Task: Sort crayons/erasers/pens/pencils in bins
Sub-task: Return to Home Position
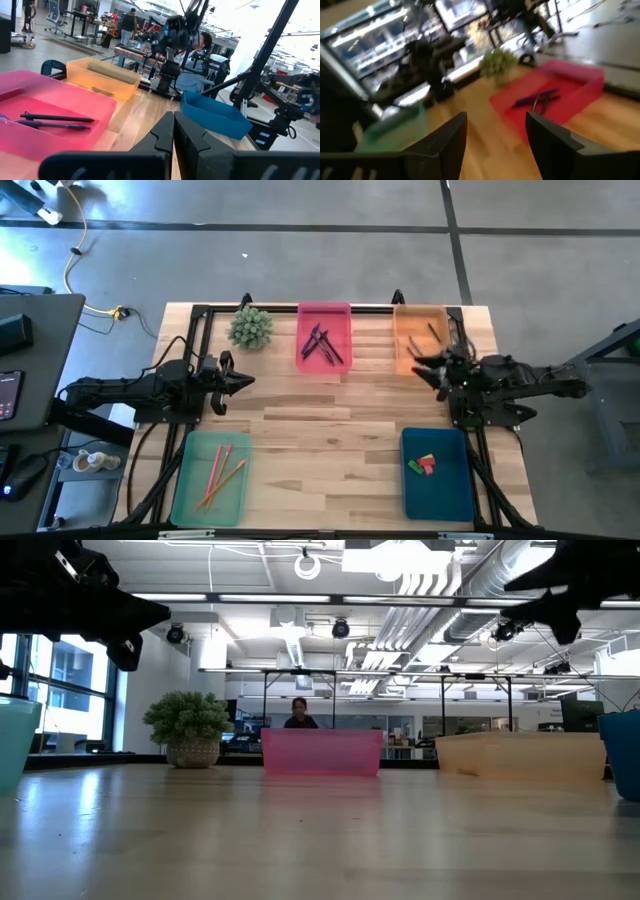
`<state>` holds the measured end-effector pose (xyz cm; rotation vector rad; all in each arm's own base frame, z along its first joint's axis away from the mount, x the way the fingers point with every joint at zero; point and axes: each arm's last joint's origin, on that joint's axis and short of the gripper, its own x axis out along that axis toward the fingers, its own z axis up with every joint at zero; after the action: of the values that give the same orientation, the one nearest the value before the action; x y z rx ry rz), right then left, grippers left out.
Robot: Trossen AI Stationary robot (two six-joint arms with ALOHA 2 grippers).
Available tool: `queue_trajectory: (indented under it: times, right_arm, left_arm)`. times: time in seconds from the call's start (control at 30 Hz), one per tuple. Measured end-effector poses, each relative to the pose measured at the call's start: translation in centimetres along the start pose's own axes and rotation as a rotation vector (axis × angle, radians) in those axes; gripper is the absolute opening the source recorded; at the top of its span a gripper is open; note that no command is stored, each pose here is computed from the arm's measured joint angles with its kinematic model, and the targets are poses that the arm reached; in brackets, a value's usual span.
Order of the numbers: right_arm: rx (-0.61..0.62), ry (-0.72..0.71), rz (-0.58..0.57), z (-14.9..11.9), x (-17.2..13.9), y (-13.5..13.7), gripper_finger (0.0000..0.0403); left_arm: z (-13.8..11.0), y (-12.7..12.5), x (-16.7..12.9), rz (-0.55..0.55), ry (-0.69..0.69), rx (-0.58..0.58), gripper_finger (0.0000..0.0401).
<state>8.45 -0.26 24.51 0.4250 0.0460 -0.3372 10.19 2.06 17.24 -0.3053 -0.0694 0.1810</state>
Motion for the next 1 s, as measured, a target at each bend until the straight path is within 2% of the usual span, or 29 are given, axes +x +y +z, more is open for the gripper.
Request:
queue_trajectory:
  times: [0.2, 0.53, 0.77, 1.0]
  right_arm:
    - [0.000, 0.039, 0.057, -3.2, 0.2, -1.3, 0.0193]
    - [-0.069, 0.047, 0.067, -6.0, 0.9, -2.3, 0.0193]
    - [-0.106, 0.035, 0.087, -6.8, 1.3, -2.4, 0.0193]
    - [-0.067, 0.013, 0.107, -6.5, 1.3, -2.3, 0.0193]
  left_arm:
    - [0.0, 0.0, 0.0, 0.000, 0.000, 0.000, 0.0001]
    - [0.0, 0.0, 0.0, 0.001, 0.003, 0.000, 0.0001]
    - [0.0, 0.0, 0.0, 0.002, 0.006, 0.000, 0.0001]
    - [-0.1, 0.0, 0.0, 0.002, 0.007, 0.000, 0.0001]
